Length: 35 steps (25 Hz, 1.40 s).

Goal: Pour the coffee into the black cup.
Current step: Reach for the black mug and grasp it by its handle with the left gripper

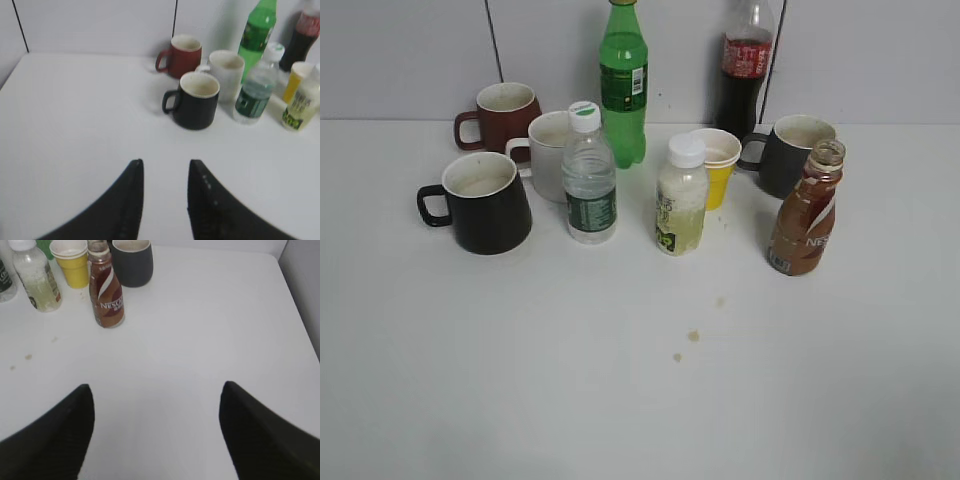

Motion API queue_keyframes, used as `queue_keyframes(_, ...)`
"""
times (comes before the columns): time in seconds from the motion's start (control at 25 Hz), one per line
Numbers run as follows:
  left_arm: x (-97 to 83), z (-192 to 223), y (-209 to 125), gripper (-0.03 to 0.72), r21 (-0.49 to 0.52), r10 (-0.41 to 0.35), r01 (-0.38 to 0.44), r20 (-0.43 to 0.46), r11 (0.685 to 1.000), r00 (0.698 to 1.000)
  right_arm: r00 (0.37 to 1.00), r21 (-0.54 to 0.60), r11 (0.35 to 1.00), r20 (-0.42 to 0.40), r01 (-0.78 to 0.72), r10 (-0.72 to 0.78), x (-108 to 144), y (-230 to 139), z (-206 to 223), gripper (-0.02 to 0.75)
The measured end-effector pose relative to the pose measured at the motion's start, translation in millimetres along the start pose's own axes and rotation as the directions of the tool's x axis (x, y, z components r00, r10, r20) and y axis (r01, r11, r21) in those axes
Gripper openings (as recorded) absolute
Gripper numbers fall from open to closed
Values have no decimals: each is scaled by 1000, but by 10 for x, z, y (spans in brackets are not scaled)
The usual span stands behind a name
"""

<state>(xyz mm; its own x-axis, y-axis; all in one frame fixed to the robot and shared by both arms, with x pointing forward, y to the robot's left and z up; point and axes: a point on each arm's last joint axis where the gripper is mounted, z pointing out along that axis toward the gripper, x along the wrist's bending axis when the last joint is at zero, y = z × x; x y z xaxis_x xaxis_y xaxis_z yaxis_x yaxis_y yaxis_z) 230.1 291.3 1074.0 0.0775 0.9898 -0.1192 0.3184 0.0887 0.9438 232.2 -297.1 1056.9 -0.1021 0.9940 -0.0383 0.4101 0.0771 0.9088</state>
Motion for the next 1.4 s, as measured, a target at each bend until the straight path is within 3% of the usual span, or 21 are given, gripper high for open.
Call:
queue_keyframes(0.24,40,34,291,240,-273,42,-49,-31,961,999,1000,-128,991,-16,-22,20,2,250,115,582)
queue_keyframes(0.44,93,522,427,240,-349,35,-50,-48,936,998,996,-179,980,-42,-87,81,-1,410,581,582)
queue_keyframes(0.68,203,1358,398,240,-293,-30,9,-69,956,997,995,-250,963,-38,-100,94,-22,683,1175,582)
queue_keyframes(0.88,329,2053,204,240,-186,-71,46,-126,982,989,997,-306,950,-53,-67,54,53,779,1664,582)
queue_keyframes(1.2,452,2672,-227,240,-95,-29,13,-173,995,985,972,-321,947,-215,23,-96,538,635,2177,582)
queue_keyframes(1.4,398,2823,-488,240,-105,63,-71,-79,992,995,966,-255,966,-231,52,-114,617,296,2375,582)
